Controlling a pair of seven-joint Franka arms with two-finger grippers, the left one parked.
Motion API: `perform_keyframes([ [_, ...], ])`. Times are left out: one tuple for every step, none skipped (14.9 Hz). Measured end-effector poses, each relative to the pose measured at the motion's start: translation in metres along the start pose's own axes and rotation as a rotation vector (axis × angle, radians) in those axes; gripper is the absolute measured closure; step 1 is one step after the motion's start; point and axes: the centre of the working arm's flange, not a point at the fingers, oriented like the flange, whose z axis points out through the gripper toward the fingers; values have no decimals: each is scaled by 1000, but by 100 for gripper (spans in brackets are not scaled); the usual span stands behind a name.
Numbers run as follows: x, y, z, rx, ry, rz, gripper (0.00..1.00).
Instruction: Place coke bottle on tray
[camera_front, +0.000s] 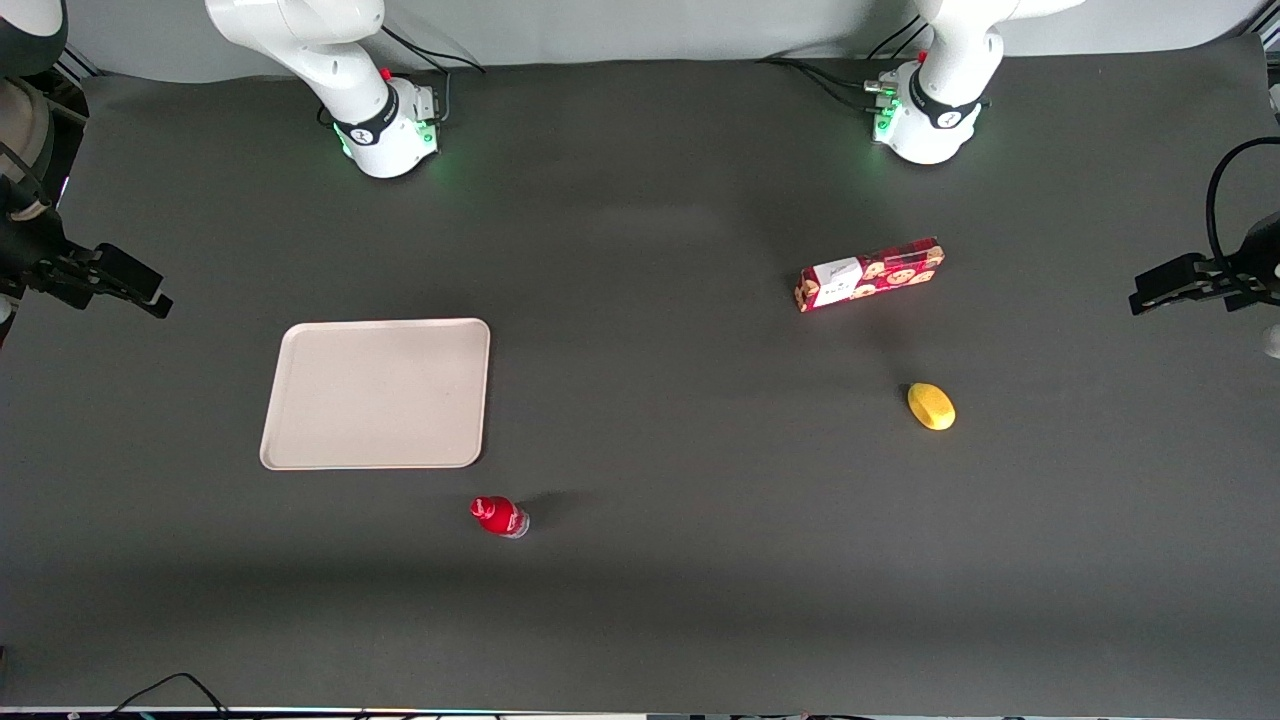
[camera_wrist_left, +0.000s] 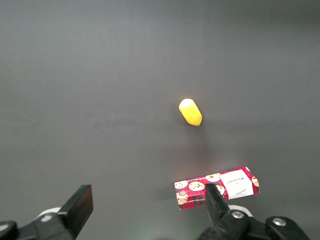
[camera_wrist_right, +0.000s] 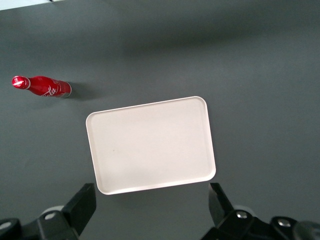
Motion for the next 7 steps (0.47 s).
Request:
perform_keyframes([
  [0,-1,1,0,-1,-1,0],
  [0,-2,1,0,-2,-3,0],
  [0,-3,2,-1,-4,-5,0],
  [1,-5,3,-1,-5,-8,0],
  [1,-6,4,-1,-7,-10,0],
  [1,-7,6,-2,-10,-12,0],
  [2,-9,8,-2,-14,-13,0],
])
